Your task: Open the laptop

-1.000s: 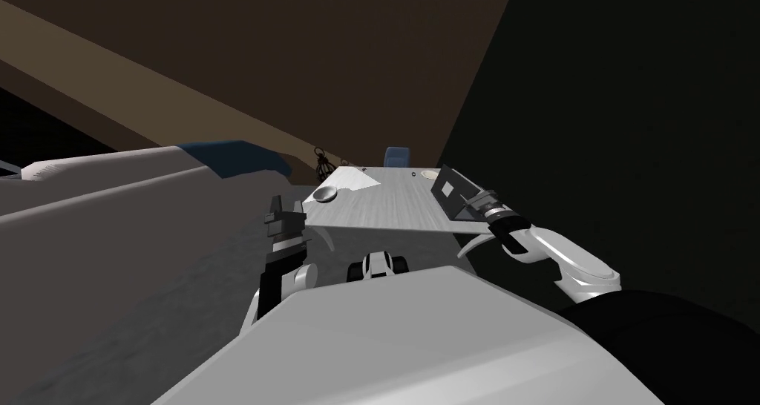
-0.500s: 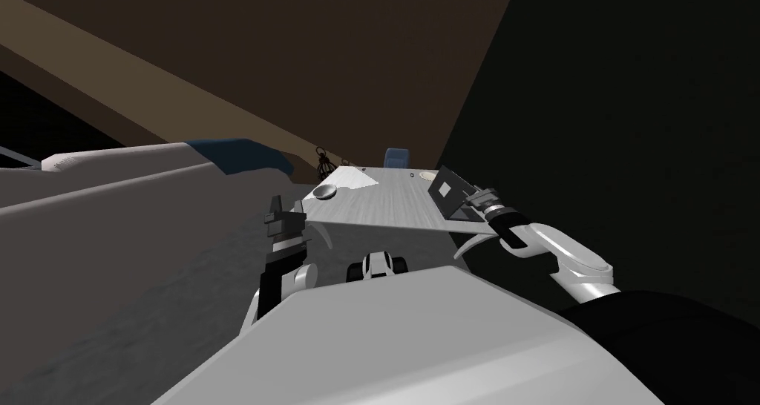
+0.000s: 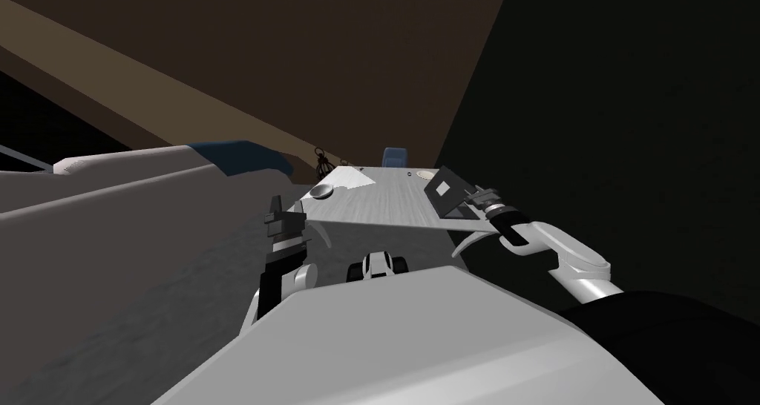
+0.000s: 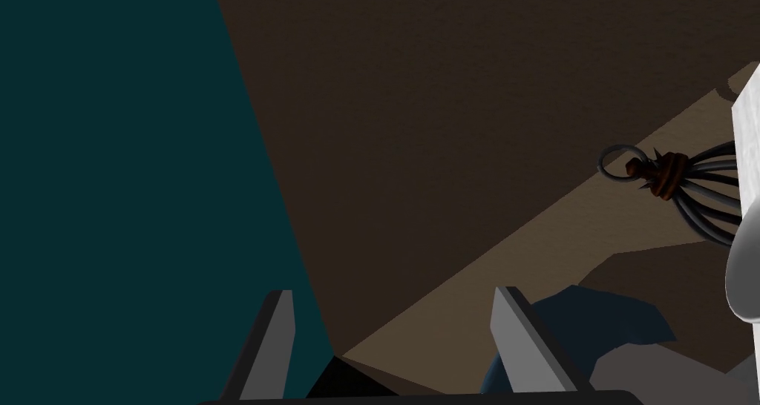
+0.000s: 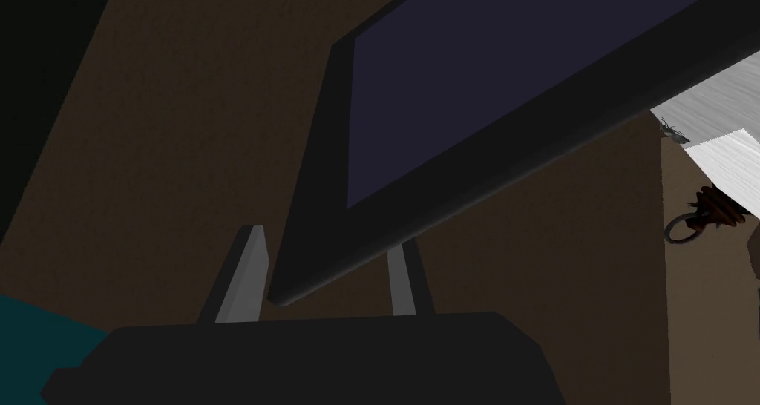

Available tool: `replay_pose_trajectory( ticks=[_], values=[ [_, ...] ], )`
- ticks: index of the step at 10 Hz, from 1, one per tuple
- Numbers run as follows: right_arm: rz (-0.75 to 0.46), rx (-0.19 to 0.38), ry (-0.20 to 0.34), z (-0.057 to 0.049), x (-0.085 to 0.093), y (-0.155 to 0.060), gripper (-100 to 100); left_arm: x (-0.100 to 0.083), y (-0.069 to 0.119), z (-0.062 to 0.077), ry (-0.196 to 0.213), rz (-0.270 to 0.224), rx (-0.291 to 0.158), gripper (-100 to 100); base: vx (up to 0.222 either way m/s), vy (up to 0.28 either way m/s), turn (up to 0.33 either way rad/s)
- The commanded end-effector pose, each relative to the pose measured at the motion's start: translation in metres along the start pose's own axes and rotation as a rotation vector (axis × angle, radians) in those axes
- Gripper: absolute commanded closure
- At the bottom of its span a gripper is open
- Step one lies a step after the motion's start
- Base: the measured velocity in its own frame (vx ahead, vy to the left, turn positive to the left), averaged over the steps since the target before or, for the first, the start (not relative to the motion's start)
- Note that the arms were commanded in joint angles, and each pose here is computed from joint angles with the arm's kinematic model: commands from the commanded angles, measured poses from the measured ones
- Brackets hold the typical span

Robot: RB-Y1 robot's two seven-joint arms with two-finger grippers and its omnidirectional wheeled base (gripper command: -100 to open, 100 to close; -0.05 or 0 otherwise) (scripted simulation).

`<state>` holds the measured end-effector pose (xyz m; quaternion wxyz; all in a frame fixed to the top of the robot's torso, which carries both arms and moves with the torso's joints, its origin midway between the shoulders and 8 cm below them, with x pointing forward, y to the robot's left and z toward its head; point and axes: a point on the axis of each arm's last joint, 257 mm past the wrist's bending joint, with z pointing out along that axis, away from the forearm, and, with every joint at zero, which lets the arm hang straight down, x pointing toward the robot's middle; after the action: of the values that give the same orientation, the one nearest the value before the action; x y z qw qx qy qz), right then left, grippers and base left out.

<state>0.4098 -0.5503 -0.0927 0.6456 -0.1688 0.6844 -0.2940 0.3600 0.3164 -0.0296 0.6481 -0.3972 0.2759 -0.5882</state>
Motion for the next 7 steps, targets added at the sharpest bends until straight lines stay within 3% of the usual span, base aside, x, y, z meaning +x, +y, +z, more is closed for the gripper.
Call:
replay_pose_trajectory(
  ticks=[1, 7],
  values=[
    [0.122, 0.006, 0.016, 0.003, 0.017, 0.006, 100, 0.0, 0.0, 0.0, 0.0, 0.0, 0.0, 0, -0.057, -0.112, 0.059],
    [0.411, 0.019, 0.043, 0.011, 0.051, 0.028, 100, 0.0, 0.0, 0.0, 0.0, 0.0, 0.0, 0, -0.055, -0.105, 0.038]
  ],
)
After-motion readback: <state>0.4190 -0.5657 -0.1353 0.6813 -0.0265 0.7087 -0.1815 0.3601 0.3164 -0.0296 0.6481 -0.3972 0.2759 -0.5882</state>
